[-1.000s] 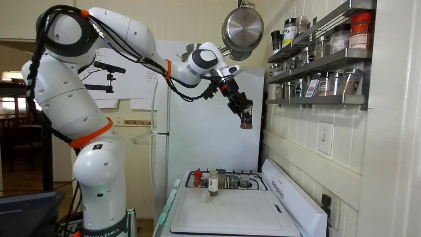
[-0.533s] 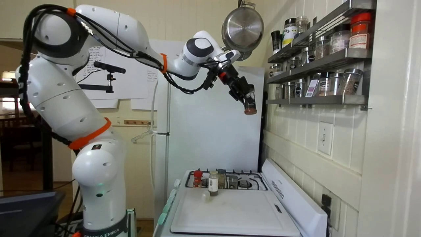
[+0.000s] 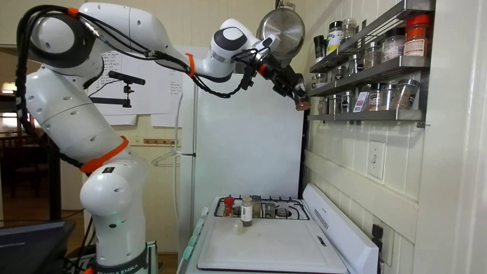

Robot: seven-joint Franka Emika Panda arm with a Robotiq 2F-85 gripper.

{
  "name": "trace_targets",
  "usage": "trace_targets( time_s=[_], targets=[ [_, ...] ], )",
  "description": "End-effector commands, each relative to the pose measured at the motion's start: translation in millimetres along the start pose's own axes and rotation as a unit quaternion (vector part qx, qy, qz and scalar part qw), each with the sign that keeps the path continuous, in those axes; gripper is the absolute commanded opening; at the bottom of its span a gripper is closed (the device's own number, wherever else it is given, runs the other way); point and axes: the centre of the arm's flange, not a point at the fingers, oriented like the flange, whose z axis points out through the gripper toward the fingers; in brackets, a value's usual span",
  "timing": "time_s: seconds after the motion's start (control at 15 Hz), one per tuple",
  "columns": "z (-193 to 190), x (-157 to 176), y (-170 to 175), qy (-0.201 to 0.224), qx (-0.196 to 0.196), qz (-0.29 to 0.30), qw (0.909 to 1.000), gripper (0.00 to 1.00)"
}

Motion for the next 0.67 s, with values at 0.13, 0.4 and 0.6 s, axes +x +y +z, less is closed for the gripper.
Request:
trace_targets(
  time_s=[0.13,0.4,0.6],
  targets=[
    [-37.3,25.5,24.2,0.046,-0.019,0.013,0.9987,0.16],
    [-35.3,24.5,22.1,0.042,-0.01,0.019,0.9989,0.41],
    [-29.5,26.7,17.6,0.029,-0.004,0.002,0.9996,0.16]
  ],
)
